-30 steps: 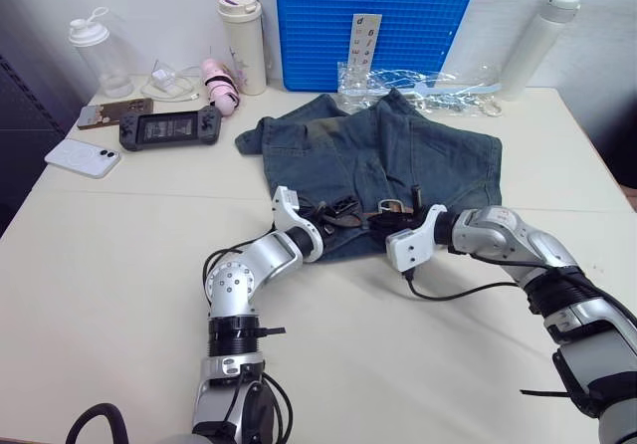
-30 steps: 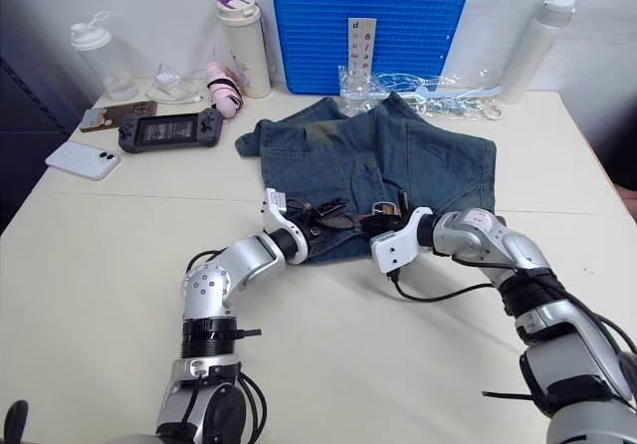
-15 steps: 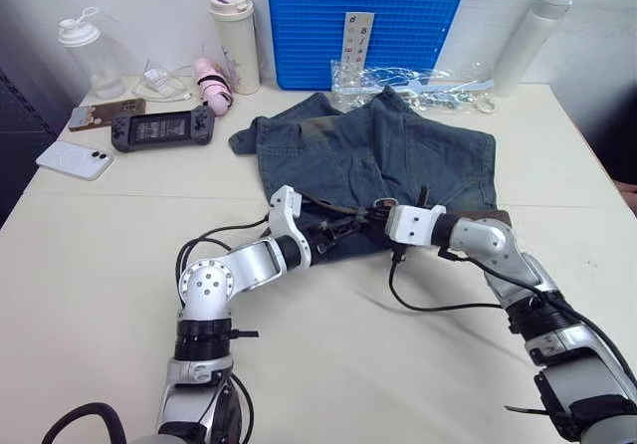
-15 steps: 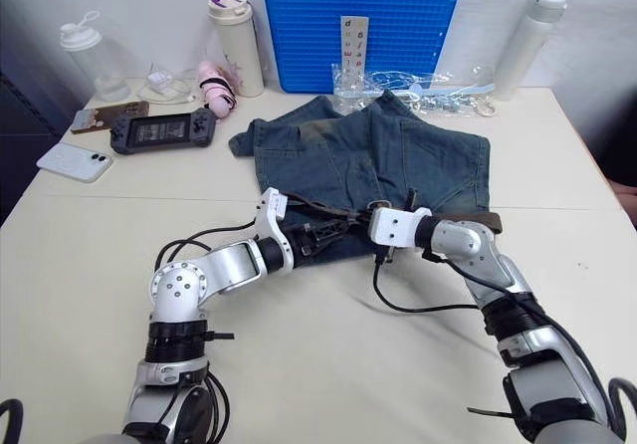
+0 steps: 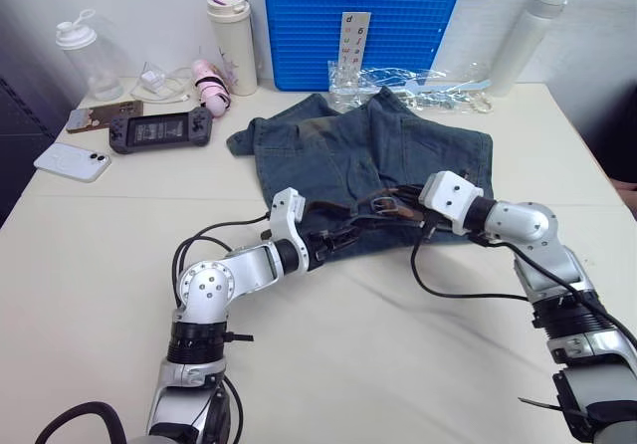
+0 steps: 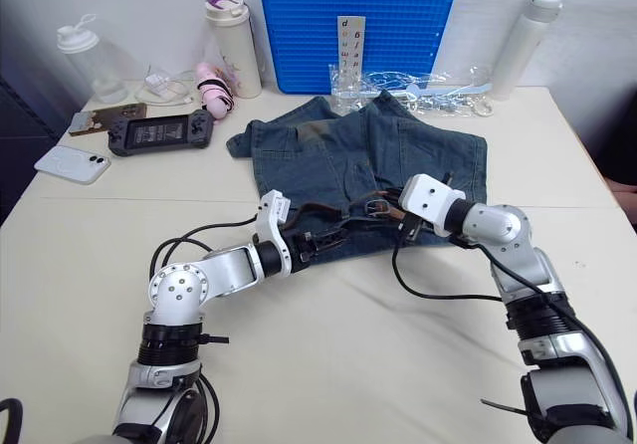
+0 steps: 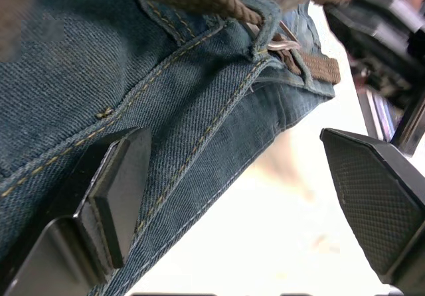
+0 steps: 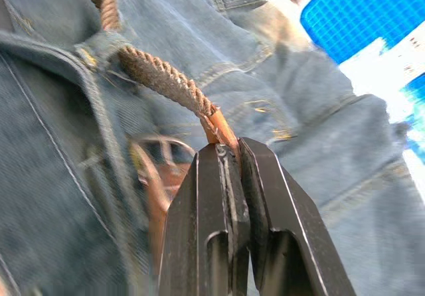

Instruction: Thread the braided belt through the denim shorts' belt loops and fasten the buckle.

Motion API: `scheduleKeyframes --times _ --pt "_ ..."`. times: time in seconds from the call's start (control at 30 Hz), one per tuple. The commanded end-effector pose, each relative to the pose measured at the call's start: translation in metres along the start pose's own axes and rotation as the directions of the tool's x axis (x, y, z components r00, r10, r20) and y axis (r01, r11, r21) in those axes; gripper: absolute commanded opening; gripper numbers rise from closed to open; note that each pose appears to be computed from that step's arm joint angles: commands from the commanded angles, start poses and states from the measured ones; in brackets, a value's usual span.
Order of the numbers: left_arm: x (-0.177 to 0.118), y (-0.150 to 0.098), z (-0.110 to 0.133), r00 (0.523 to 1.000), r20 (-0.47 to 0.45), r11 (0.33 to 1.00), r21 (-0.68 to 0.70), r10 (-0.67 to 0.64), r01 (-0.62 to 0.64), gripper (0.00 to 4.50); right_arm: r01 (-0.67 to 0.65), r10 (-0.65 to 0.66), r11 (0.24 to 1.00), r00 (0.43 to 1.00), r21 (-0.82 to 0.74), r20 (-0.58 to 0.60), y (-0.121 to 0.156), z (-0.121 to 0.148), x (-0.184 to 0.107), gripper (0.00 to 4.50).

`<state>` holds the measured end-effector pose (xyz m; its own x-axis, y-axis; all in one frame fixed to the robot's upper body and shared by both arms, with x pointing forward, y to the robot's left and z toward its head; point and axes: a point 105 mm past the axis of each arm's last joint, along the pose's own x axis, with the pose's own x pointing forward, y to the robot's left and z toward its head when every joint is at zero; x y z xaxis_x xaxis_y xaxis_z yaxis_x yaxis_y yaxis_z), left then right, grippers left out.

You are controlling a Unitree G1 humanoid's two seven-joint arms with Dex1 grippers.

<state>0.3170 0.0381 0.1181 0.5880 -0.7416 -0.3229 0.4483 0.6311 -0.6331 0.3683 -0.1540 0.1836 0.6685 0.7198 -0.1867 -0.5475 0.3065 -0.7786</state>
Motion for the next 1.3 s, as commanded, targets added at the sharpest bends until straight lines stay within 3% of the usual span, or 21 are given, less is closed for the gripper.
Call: scheduleKeyframes --times 0.03,0.13,0.23,0.3,0.33,0.4,0.5,0.6,0.73,0.9,1.03,1.13,1.23,1.3 --pt "-0.014 -0.004 -0.015 0.993 -0.101 0.999 -0.004 -0.053 0.053 4.47 0.005 0.015 0.97 0.997 -0.245 0.078 -0.02 0.037 -0.006 0.0" --pt "-0.036 -0.023 0.003 0.981 -0.053 0.983 0.007 -0.184 0.185 4.47 -0.052 0.075 0.904 0.996 -0.424 0.039 -0.022 0.04 -0.009 0.0" --pt "-0.061 -0.046 0.025 0.94 0.025 0.94 -0.012 -0.34 0.341 4.47 -0.074 0.083 0.855 0.997 -0.513 -0.006 -0.032 0.035 -0.014 0.0" --pt "-0.075 -0.055 0.048 0.903 0.154 0.905 -0.091 -0.4 0.416 4.47 -0.066 0.069 0.854 0.998 -0.516 -0.015 -0.04 0.031 -0.015 0.0" --pt "-0.081 -0.05 0.061 0.891 0.238 0.894 -0.14 -0.387 0.426 4.47 -0.061 0.06 0.857 0.998 -0.512 -0.02 -0.043 0.029 -0.016 0.0" --pt "-0.089 -0.041 0.073 0.879 0.315 0.882 -0.195 -0.357 0.428 4.47 -0.055 0.05 0.861 0.998 -0.506 -0.024 -0.048 0.026 -0.017 0.0" --pt "-0.1 -0.042 0.076 0.863 0.34 0.88 -0.163 -0.374 0.445 4.47 -0.054 0.048 0.862 0.999 -0.504 -0.025 -0.051 0.024 -0.017 0.0" --pt "-0.133 -0.043 0.092 0.828 0.418 0.904 -0.039 -0.373 0.427 4.47 -0.061 0.047 0.849 0.998 -0.526 -0.04 -0.058 0.023 -0.021 0.0" --pt "-0.166 -0.016 0.112 0.753 0.585 0.905 -0.072 -0.302 0.419 4.47 -0.075 0.051 0.834 0.997 -0.546 -0.059 -0.066 0.02 -0.03 0.0" --pt "-0.19 -0.006 0.111 0.734 0.594 0.906 -0.022 -0.329 0.424 4.47 -0.074 0.051 0.832 0.997 -0.55 -0.057 -0.072 0.022 -0.033 0.0" --pt "-0.186 -0.01 0.092 0.835 0.438 0.934 0.032 -0.334 0.356 4.47 -0.093 0.07 0.817 0.996 -0.569 -0.062 -0.073 0.025 -0.033 0.0" --pt "-0.175 -0.01 0.073 0.916 0.293 0.957 0.171 -0.275 0.233 4.47 -0.125 0.106 0.808 0.992 -0.575 -0.067 -0.072 0.028 -0.036 0.0" --pt "-0.166 0.004 0.058 0.975 0.18 0.917 0.395 -0.134 0.053 4.47 -0.2 0.172 0.811 0.98 -0.549 -0.103 -0.074 0.028 -0.046 0.0" --pt "-0.162 0.013 0.054 0.988 0.133 0.879 0.477 -0.077 0.004 4.47 -0.23 0.187 0.802 0.973 -0.551 -0.133 -0.08 0.027 -0.053 0.0"
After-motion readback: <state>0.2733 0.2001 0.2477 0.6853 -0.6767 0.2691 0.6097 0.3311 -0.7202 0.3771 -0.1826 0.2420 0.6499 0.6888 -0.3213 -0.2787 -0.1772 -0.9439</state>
